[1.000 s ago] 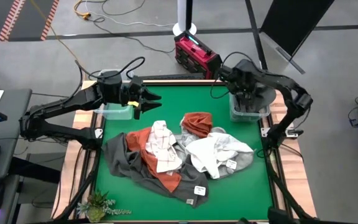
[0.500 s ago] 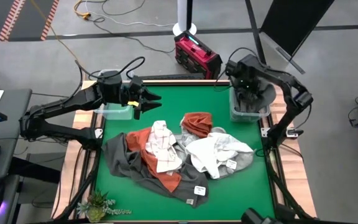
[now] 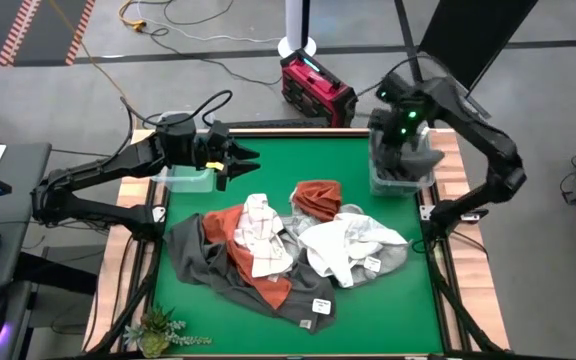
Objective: Sort towels by color in basket
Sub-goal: Put the gray towel into the right transparent bin
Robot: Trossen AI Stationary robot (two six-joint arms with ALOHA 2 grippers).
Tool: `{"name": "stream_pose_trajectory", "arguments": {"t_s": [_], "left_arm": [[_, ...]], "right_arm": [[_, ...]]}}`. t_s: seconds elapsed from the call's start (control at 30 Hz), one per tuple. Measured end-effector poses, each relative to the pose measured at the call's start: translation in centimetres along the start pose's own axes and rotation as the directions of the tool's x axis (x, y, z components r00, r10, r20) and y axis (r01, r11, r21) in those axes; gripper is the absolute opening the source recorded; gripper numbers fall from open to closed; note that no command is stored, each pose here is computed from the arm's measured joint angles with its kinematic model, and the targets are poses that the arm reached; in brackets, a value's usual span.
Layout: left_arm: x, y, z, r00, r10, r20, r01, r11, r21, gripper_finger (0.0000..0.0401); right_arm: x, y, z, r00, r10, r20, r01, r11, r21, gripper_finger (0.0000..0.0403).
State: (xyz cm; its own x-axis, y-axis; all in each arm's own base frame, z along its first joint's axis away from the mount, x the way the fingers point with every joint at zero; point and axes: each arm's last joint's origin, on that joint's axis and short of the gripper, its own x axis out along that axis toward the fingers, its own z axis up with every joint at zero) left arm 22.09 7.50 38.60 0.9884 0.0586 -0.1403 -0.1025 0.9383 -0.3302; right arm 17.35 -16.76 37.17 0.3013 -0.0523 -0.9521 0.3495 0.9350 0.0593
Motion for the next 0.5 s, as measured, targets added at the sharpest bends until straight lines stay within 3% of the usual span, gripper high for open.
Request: {"name": "stream_pose_trajectory", "arguments": {"t_s": [0.13, 0.23, 0.33, 0.4, 0.5], "left_arm": [[0.0, 0.0, 0.0, 1.0, 0.001, -0.001, -0.001, 1.0, 0.0, 0.018], [0.0, 0.0, 0.0, 1.0, 0.002, -0.001, -0.002, 1.0, -0.001, 0.018], [0.0, 0.0, 0.0, 1.0, 0.002, -0.001, -0.002, 1.0, -0.001, 0.018], [0.0, 0.0, 0.0, 1.0, 0.002, -0.001, -0.002, 1.0, -0.002, 0.018], [0.0, 0.0, 0.0, 1.0, 0.002, -0.002, -0.002, 1.0, -0.003, 0.018]], "right_arm": [[-2.9, 0.1, 0.2, 0.971, -0.059, 0.233, 0.051, 0.998, 0.041, 0.0021], [-3.6, -0.8, -0.1, 0.95, -0.173, 0.26, 0.136, 0.979, 0.152, 0.0023], [-2.8, -1.8, -0.6, 0.96, -0.244, 0.134, 0.196, 0.935, 0.294, 0.0021], [-1.8, -2.4, -1.2, 0.968, -0.251, -0.028, 0.244, 0.899, 0.364, 0.0021], [-0.3, -3.3, -1.8, 0.927, -0.27, -0.262, 0.356, 0.853, 0.381, 0.0021]]}}
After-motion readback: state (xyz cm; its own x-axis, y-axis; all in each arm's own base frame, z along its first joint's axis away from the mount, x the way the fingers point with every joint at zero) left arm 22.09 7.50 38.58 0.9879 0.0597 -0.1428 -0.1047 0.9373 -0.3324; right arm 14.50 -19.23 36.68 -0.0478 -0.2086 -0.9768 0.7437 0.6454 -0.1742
